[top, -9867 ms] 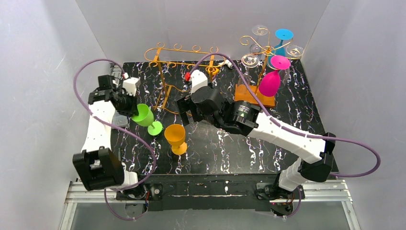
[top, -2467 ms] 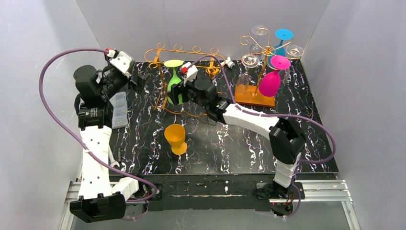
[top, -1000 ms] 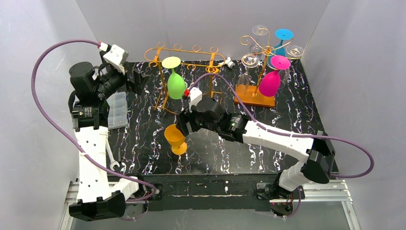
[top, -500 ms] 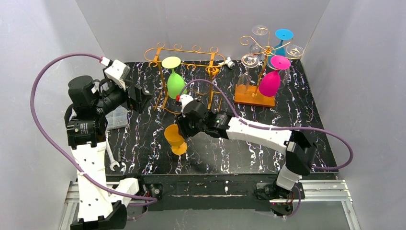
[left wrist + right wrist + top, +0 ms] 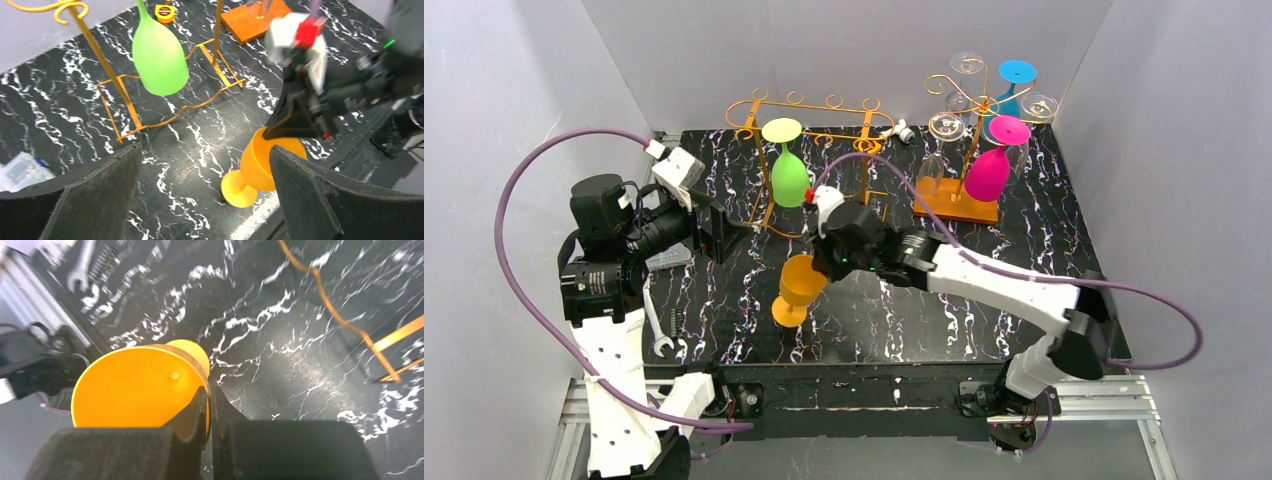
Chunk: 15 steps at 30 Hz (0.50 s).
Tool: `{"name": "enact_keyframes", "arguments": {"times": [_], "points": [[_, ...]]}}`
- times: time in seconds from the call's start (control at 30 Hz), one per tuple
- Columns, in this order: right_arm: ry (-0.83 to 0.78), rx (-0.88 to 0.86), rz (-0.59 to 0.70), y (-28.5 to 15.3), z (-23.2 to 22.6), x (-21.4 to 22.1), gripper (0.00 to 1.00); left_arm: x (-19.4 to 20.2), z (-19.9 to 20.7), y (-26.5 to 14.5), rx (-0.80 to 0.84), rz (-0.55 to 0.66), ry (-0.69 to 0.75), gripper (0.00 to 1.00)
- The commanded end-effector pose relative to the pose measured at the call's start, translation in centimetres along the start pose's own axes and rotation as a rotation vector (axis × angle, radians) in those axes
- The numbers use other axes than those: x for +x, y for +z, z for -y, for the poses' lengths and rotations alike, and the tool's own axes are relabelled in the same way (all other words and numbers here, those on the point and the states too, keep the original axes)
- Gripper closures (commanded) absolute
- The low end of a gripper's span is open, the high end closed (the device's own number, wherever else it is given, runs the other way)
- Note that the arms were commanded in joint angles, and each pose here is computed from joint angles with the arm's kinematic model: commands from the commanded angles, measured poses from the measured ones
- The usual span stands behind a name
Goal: Place the wine glass upside down on the wine glass rack
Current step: Pick up the wine glass at the center of the board, then turn the wine glass upside down at the wine rack.
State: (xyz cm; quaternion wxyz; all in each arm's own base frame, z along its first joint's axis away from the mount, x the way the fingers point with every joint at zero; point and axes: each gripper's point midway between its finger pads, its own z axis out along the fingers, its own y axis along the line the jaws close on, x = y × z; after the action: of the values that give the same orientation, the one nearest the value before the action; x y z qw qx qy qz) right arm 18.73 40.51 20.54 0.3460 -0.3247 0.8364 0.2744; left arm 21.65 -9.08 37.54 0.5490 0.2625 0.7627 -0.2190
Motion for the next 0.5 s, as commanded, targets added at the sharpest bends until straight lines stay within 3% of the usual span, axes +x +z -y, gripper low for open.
{"name": "enact_keyframes", "arguments": {"times": [0.0,0.23,0.47], "points": [[-0.035,-0.121,0.397,-10.0,-2.9,-10.9,0.96,-1.0,2.2,-0.6,0.094,0.019,-0.048,0.02],[-0.085,-0.141,0.673,-17.9,-3.7,-17.7,0.9,-0.7,3.9,-0.1,0.211,0.01,-0.17,0.02],[-0.1,-0.187,0.766,-20.1,-4.8,-20.0,0.94,0.7,3.8,0.8,0.244,-0.02,-0.212,0.02]]}}
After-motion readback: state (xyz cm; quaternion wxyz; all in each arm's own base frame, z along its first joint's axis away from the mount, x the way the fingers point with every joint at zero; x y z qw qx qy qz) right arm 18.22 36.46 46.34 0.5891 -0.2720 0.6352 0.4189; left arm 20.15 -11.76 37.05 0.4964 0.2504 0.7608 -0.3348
